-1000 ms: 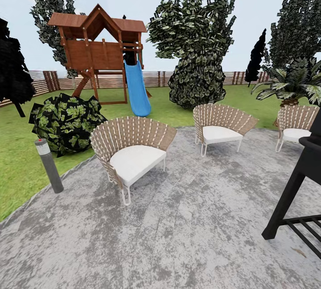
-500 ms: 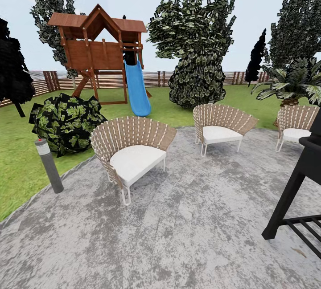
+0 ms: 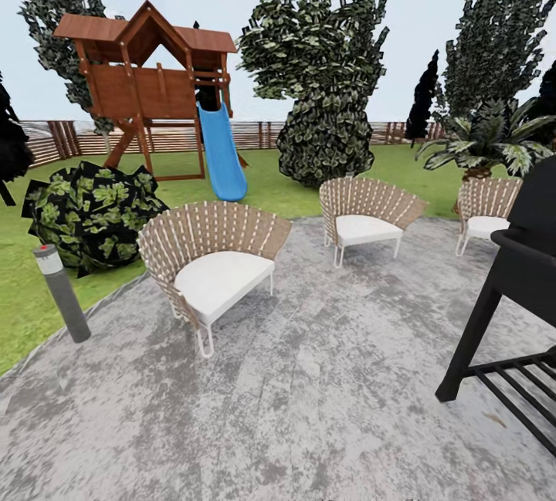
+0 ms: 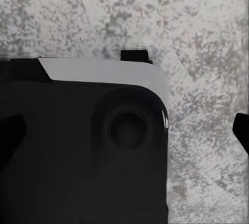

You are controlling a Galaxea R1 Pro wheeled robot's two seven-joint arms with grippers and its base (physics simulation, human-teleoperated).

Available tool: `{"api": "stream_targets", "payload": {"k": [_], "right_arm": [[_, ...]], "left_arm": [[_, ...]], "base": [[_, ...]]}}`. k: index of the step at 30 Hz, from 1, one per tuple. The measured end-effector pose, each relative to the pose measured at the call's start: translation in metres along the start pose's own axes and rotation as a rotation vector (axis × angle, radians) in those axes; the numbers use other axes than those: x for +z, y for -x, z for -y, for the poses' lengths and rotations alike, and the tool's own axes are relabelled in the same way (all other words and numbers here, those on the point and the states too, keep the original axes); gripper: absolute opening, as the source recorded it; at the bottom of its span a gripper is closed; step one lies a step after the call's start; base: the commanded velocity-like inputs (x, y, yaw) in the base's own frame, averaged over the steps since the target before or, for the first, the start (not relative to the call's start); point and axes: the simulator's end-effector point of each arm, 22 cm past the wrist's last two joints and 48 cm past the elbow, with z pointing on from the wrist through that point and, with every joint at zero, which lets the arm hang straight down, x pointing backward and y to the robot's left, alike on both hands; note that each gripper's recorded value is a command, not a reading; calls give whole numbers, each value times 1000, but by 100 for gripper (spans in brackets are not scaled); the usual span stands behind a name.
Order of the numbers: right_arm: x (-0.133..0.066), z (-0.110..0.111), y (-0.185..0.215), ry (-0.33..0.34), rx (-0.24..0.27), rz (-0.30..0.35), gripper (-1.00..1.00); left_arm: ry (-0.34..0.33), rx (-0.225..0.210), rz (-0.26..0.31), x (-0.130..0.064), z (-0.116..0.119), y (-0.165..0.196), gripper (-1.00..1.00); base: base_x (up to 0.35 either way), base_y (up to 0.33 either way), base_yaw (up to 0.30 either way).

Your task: Pick up the pesticide atomizer in the garden and spray insectifuge to fully cover both potted plants in the garden.

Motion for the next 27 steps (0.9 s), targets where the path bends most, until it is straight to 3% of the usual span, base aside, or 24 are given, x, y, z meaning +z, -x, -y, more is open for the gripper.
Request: {"api": "stream_targets", "payload": {"k": [3,7,9,13,16,18,19,20,23,27], "right_arm": [[-1,3,42,-4,-1,70,100],[-11,4,139,-10,2,169,100],[-23,4,193,-10,5,203,100],[-66,-1,298,-2,11,334,100],[-121,1,368,-4,11,470,100],[-150,7,377,-13,15,522,100],[-172,22,373,-34,26,562,100],[-177,27,368,-40,30,570,100],[-190,37,363,-54,47,596,100],[-208,48,350,-71,63,630,100]], "left_arm": [[-8,-3,78,-2,5,43,100],[-36,-42,180,-18,17,137,100],[-62,-77,251,-39,24,200,100],[-147,-139,402,-106,48,317,100],[-221,-170,491,-161,77,373,100],[-235,-186,529,-184,88,394,100],[-263,-209,572,-206,97,413,100],[-280,-219,586,-213,104,418,100],[-307,-222,610,-218,119,422,100],[-340,-252,621,-209,129,418,100]], "base": [[0,0,-248],[0,0,-251],[0,0,-252],[0,0,-252],[0,0,-252],[0,0,-245],[0,0,-235],[0,0,-232],[0,0,-226],[0,0,-222]]}}
